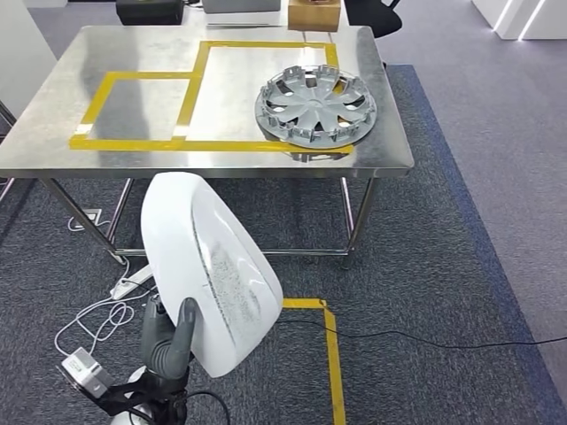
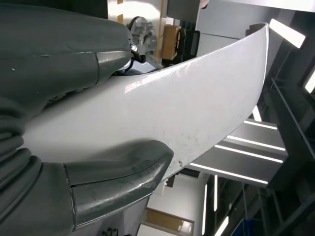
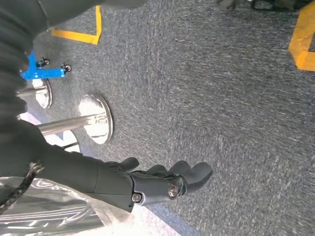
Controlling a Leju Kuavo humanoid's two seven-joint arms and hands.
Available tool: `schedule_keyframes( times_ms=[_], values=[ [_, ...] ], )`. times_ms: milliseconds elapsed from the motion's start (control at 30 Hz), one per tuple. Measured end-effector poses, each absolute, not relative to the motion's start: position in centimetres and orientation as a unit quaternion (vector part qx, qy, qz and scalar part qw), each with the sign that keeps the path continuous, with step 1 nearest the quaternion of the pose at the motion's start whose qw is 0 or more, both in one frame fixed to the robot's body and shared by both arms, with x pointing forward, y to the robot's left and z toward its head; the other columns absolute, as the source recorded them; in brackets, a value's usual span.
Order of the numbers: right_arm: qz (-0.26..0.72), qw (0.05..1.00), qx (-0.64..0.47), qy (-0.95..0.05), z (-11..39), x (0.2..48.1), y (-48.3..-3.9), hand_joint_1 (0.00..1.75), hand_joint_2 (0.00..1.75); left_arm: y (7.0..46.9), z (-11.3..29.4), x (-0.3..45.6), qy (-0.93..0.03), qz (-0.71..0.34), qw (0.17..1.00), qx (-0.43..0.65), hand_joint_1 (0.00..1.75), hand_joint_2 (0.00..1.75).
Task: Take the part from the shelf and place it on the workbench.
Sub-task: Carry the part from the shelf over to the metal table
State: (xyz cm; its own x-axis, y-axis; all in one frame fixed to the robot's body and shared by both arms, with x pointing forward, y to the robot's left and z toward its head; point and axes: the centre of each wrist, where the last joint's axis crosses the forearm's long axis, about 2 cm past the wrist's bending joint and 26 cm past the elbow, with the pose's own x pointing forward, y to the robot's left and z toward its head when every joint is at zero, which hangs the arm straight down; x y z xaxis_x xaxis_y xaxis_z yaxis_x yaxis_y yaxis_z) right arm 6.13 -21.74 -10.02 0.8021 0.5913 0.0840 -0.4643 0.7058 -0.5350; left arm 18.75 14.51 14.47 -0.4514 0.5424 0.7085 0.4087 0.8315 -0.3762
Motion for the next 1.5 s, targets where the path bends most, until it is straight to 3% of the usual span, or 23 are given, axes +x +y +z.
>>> schedule_keyframes(
  times_ms=[1500],
  values=[
    [0.297, 0.913, -0.247, -0.128, -10.00, 6.40, -21.76, 0.00, 1.75, 14.78, 14.76, 18.89, -0.853, 0.080, 0.426, -0.291, 1.75, 1.75]
  ],
)
